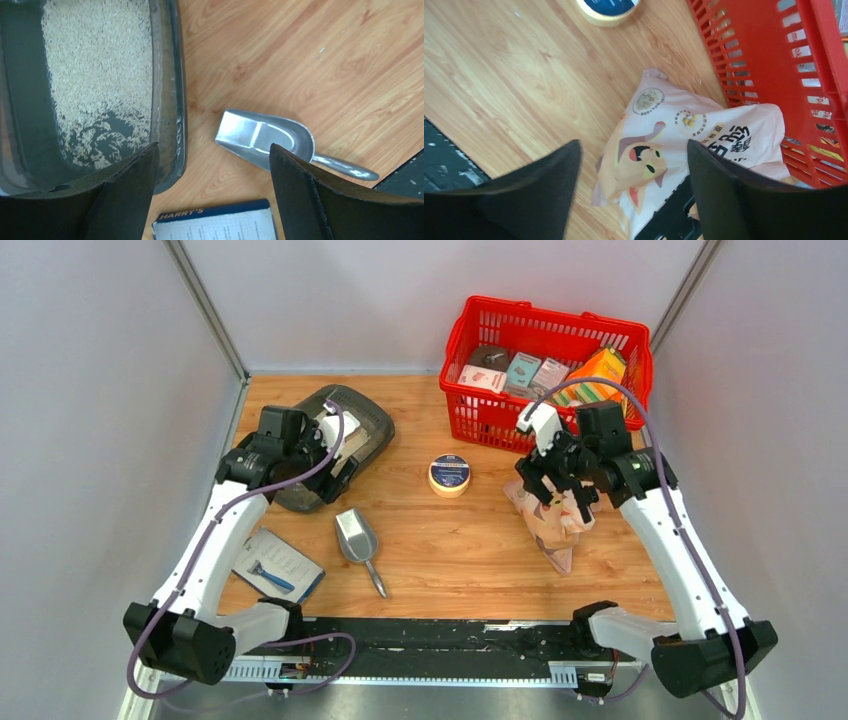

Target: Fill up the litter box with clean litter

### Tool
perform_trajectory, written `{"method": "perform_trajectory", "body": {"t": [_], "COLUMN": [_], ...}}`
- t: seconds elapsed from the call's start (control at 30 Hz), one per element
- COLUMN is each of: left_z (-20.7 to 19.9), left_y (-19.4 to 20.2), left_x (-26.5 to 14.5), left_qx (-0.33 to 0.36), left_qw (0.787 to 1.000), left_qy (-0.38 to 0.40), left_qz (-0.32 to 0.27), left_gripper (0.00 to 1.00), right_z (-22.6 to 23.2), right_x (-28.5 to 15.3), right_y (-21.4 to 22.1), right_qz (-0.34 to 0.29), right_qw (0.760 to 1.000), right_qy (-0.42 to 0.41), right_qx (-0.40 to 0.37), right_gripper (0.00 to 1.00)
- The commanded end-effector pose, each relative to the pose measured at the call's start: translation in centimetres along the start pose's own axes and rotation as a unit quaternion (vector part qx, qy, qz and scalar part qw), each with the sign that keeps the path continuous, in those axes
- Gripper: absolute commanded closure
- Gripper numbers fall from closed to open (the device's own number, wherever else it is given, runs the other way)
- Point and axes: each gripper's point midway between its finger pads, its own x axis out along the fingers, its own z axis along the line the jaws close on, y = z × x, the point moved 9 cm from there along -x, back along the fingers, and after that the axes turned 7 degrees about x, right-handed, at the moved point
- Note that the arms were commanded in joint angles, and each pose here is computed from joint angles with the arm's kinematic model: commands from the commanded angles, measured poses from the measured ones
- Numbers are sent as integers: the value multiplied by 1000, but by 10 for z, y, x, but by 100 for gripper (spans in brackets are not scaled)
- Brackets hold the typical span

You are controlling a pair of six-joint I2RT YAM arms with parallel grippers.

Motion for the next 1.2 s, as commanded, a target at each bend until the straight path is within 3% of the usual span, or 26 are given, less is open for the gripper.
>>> {"method": "perform_trajectory", "body": {"t": [0.0,0.07,0.23,0.3,0.4,0.67,0.83,1.17], "left_z": [14,21,44,51,65,83,86,60], "left_y": [-2,-8,-12,-11,-17,-16,-10,-5], "left_x": [1,4,42,66,90,141,169,203], "left_qx": [15,14,29,23,7,12,8,67], "left_qw": [998,998,996,995,994,990,989,981], "left_qy": [-22,-36,-42,-29,-31,-37,-10,85], "left_qz": [52,57,69,92,108,135,145,161], "left_gripper": [12,14,15,15,15,15,15,20], "right_z": [-23,-35,-53,-66,-85,-134,-132,-102], "right_x": [29,39,65,68,73,62,53,28], "right_y": [4,-2,7,12,22,41,33,28], "right_qz": [40,33,47,64,74,98,83,62], "right_qw": [998,995,988,980,973,954,960,971], "right_qy": [49,97,149,188,221,280,263,219], "right_qx": [-20,-2,-16,-26,-8,46,55,74], "right_gripper": [30,38,76,83,85,84,80,55]}}
